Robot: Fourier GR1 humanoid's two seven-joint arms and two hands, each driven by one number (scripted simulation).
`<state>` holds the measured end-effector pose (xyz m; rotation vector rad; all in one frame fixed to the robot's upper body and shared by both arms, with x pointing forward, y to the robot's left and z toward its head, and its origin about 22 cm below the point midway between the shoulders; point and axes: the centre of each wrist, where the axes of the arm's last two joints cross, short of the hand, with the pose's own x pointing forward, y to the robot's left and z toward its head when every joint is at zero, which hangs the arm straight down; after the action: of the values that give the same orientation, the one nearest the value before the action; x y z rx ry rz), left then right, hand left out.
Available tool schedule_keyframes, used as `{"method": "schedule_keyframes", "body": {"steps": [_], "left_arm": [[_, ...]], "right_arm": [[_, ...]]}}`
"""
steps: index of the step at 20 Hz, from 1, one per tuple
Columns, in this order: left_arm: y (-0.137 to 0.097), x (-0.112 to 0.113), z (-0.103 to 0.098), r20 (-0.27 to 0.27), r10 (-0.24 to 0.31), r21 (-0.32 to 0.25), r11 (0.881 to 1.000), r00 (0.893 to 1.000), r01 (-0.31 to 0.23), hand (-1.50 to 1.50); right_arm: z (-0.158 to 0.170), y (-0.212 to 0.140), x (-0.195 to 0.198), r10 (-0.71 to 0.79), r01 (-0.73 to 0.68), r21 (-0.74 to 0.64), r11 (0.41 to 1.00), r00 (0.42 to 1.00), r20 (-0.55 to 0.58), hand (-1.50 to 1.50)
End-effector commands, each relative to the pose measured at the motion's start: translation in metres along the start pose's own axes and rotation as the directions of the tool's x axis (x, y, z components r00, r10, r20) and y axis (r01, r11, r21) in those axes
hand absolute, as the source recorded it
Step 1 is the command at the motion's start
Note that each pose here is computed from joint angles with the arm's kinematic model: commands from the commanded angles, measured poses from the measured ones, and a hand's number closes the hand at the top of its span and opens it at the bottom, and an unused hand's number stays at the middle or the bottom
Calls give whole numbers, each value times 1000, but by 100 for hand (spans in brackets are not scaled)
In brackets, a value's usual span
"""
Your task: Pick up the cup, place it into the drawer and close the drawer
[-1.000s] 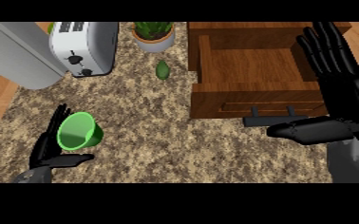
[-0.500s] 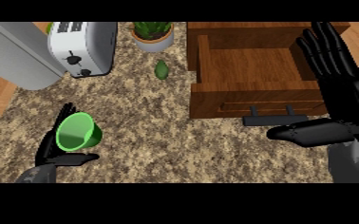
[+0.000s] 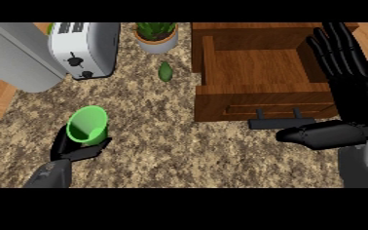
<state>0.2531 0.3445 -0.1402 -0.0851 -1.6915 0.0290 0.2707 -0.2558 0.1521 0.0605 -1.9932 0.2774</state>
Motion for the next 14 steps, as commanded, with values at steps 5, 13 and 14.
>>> {"method": "schedule_keyframes", "body": {"steps": [5,13,14], "left_arm": [[5,10,-10,308,-133,115,988,942,102,150],[-62,-3,-36,390,35,154,983,920,-103,150],[-78,3,-52,412,2,176,981,911,-81,150]], "right_arm": [[3,-12,-2,3,-2,8,1000,1000,-3,-150],[0,-8,-7,4,-4,-12,1000,1000,-12,-150],[3,-12,-4,0,0,-3,1000,1000,11,-150]]}}
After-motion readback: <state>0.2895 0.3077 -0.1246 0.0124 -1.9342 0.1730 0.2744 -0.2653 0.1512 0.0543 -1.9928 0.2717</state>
